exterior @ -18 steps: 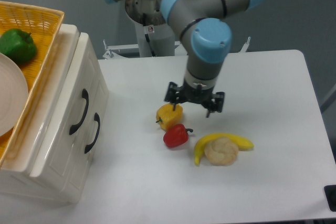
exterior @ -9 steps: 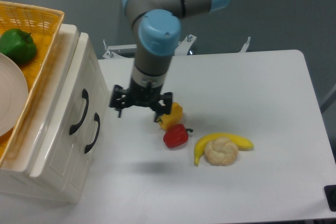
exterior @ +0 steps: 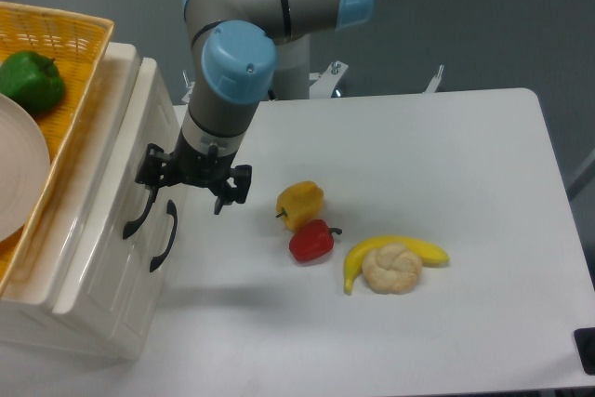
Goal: Slide open the top white drawer
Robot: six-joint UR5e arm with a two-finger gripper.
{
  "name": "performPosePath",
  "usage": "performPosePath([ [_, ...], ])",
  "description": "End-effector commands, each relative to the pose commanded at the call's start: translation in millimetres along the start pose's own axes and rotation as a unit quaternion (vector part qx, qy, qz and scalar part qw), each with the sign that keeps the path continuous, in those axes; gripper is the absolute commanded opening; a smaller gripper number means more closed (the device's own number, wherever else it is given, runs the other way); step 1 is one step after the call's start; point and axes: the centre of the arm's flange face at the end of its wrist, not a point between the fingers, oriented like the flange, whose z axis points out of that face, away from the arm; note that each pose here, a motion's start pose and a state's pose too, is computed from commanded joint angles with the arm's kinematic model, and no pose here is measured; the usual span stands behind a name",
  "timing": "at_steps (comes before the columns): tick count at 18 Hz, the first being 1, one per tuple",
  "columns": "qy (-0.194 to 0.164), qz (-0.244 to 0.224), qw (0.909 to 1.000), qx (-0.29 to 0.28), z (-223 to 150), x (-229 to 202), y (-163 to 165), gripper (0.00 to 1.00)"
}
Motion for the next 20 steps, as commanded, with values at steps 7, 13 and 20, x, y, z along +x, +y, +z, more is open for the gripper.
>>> performPosePath([
  [7,0.005,0.000,0.9998,-0.021,19.3,1.4,-1.4,1.00],
  [13,0.006,0.000,0.9995,-0.031,31.5,-1.1,-3.7,1.00],
  [20,-0.009,0.001,0.9993,-0.036,34.6,-6.0,-3.9,1.00],
])
